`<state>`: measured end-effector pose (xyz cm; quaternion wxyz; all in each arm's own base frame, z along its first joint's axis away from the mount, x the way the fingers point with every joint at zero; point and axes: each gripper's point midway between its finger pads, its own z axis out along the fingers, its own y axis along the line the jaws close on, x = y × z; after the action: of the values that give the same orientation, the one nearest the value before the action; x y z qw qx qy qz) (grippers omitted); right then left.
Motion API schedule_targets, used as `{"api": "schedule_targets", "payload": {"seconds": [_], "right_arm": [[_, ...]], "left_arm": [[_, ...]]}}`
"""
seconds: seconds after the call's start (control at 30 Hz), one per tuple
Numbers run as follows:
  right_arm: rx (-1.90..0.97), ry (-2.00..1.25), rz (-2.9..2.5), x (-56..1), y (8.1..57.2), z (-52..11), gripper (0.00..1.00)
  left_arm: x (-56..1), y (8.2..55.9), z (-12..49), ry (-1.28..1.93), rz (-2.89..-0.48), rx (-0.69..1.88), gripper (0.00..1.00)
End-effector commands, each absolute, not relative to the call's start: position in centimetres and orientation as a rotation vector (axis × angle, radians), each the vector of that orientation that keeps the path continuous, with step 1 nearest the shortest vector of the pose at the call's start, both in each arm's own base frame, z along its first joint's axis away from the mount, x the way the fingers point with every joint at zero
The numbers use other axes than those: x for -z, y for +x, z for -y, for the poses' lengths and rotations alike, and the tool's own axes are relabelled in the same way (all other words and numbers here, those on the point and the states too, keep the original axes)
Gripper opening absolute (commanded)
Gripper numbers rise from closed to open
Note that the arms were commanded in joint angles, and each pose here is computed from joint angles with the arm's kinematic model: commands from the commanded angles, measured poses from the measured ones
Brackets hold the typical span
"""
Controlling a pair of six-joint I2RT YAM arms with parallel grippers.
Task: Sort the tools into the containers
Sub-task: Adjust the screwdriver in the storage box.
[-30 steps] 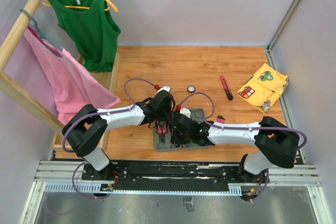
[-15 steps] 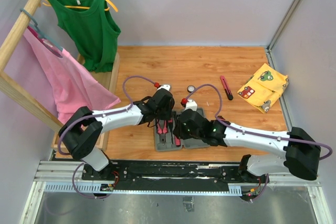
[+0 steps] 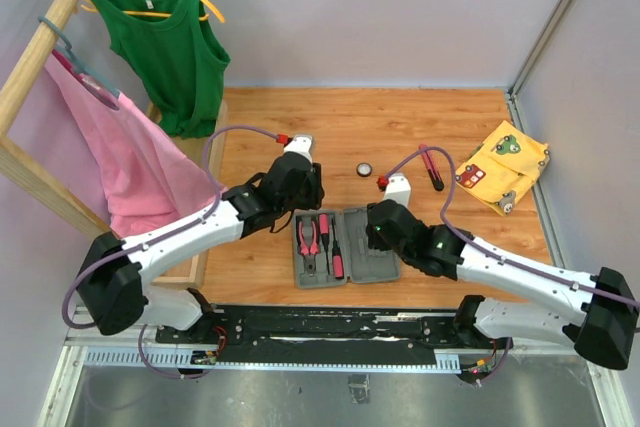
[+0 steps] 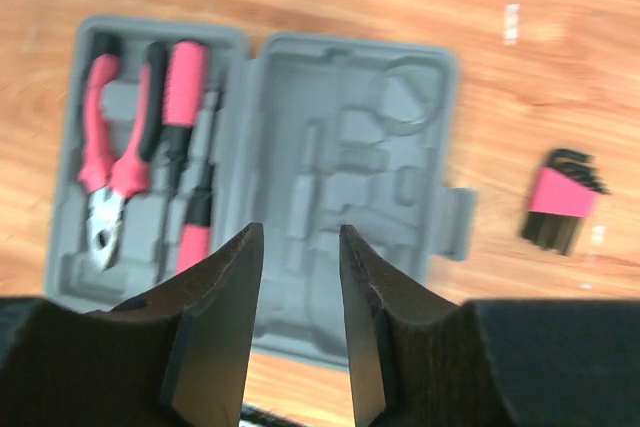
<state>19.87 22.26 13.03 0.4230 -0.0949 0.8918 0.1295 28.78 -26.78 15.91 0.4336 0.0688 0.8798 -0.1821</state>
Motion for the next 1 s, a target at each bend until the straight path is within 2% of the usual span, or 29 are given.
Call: {"api": "schedule_targets", "payload": {"seconds": [0.0,0.33,0.5,0.77,0.97], "right_arm": [[-0.145,-0.193,-2.221,-14.1,22.2,-17.5,0.39],[-0.104,-0.021,-2.291,-13.5,26.0,-11.2,0.42],[-0.131,-0.011,-2.324,-13.2,28.8,-10.1,0.44],[-0.129,0.016,-2.359,-12.4,34.6,-8.1,0.46],[-0.061,-0.009,-2.365,-12.2,38.0,-6.6,0.54]], "left_arm": [[-18.2,29.4,22.8,0.139,-2.145,0.316,0.46],[-21.8,28.2,19.0,0.063,-2.133,0.345,0.51],[-23.4,27.4,18.0,0.107,-2.099,0.33,0.55],[-23.7,26.9,15.9,0.134,-2.069,0.232,0.59],[-22.3,26.8,15.4,0.141,-2.077,0.201,0.59]]}}
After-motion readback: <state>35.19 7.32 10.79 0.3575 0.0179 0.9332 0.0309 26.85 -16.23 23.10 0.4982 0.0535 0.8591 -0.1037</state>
